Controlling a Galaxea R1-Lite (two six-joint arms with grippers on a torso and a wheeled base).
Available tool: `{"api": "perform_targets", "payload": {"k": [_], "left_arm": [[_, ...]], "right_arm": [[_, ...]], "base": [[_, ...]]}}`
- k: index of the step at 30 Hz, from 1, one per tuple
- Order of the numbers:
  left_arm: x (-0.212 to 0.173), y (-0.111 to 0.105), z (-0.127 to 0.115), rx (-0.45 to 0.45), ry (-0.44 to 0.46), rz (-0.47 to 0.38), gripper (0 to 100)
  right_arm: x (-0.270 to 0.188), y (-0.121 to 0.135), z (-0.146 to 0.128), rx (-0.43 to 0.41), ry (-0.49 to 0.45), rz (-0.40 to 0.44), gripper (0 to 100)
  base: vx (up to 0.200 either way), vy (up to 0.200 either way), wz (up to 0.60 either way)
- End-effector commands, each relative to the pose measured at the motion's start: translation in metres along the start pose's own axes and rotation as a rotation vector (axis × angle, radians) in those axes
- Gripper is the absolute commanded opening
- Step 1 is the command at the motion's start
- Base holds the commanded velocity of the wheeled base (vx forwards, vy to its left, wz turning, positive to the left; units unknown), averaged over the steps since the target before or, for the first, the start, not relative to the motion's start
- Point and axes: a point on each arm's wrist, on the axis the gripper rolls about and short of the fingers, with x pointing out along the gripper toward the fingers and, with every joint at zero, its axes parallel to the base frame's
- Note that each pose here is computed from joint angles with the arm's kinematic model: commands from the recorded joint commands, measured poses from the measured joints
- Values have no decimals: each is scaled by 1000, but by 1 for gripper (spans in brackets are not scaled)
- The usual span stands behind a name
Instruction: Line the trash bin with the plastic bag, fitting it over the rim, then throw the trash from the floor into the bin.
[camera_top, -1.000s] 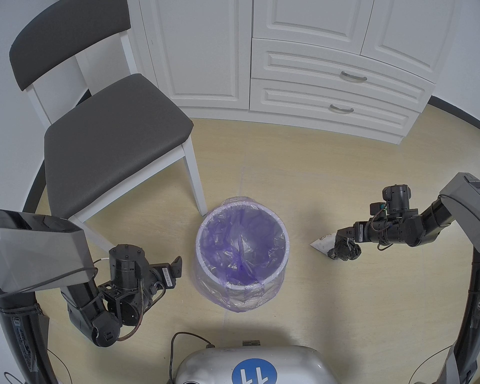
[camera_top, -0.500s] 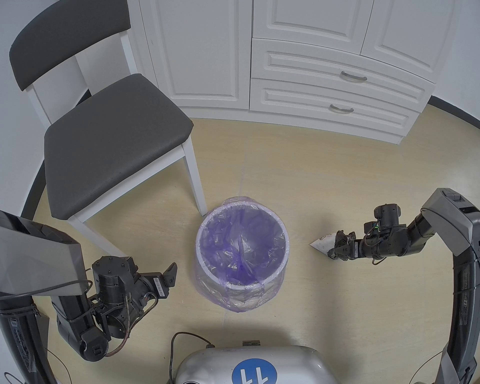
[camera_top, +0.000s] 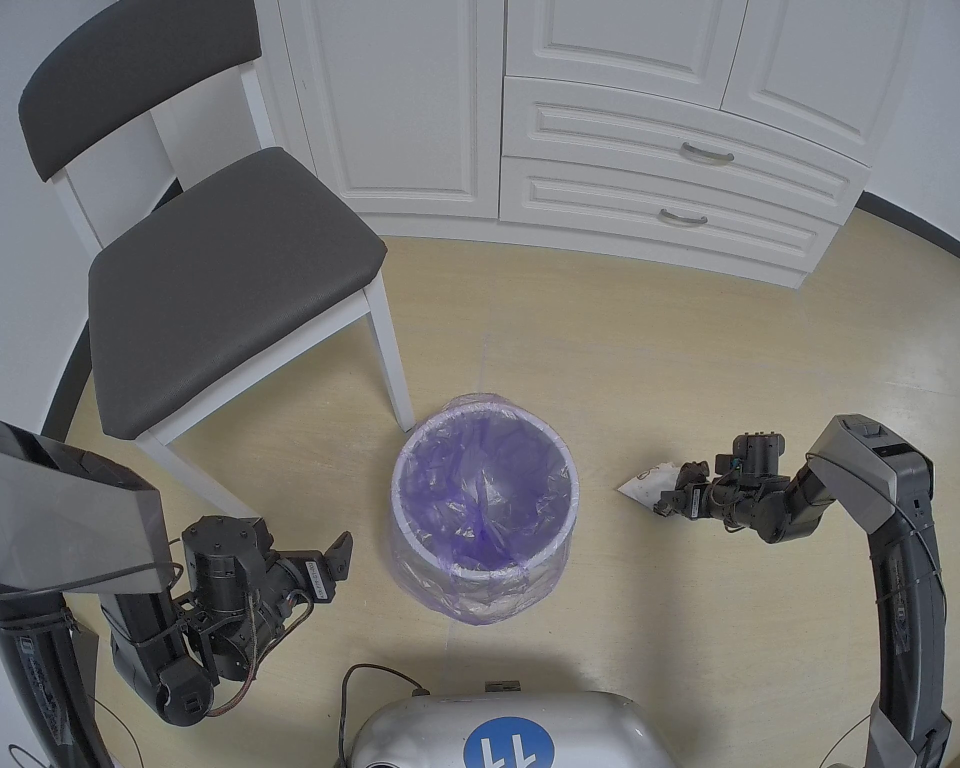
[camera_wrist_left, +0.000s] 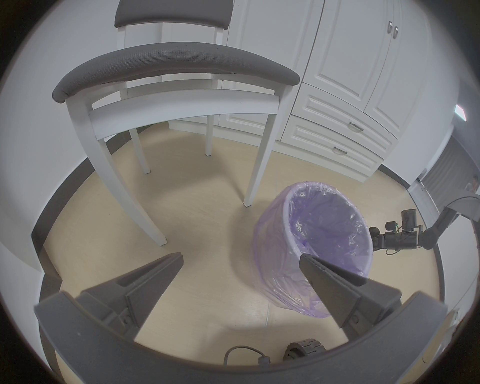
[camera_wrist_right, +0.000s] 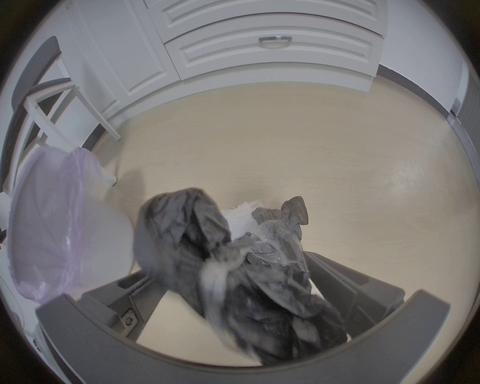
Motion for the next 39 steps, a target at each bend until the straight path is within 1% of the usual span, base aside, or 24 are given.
{"api": "perform_targets", "payload": {"k": [1,6,12,13,17,19,20,22,23,25,26,27,30,34,36,37,39], "left_arm": [[-2,0,-1,11,7,-1,100],[-3,-1,0,9,2,1,100],[-3,0,-1,10,3,1,100],[-3,0,-1,10,3,1,100],[-3,0,-1,10,3,1,100],[-3,0,-1,10,3,1,100],[-3,-1,-1,10,2,0,100],[-2,-1,0,9,-1,-1,100],[-2,-1,0,9,-1,-1,100],[-2,-2,1,7,-7,-2,100],[-4,-2,2,7,-9,-2,100],[-5,-2,4,5,-15,-4,100],[-9,-2,11,-3,-43,-13,100],[-19,-6,22,3,-84,-37,100],[-21,-6,24,5,-90,-38,100],[-25,-9,26,14,-101,-52,100],[-30,-10,29,24,-112,-62,100]], "right_arm": [[13,-1,-20,16,37,-6,100],[13,-1,-20,46,45,-4,100],[13,-2,-20,59,63,-7,100],[13,-2,-19,58,57,-3,0],[13,0,-20,57,56,-1,0],[3,7,-12,47,44,9,0],[-7,16,-1,38,21,25,0],[-42,40,25,28,-31,78,0],[-56,47,34,25,-52,106,0],[-96,68,56,-4,-124,213,0],[-112,74,63,-18,-156,248,0],[-124,77,67,-25,-176,261,0],[-159,90,75,-59,-201,282,0],[-207,97,89,-105,-199,277,0],[-212,100,91,-110,-198,273,0],[-224,104,94,-125,-208,247,0],[-228,106,91,-155,-237,233,0]], "base": [[0,0,0],[0,0,0],[0,0,0],[0,0,0],[0,0,0],[0,0,0],[0,0,0],[0,0,0],[0,0,0],[0,0,0],[0,0,0],[0,0,0],[0,0,0],[0,0,0],[0,0,0],[0,0,0],[0,0,0]]}}
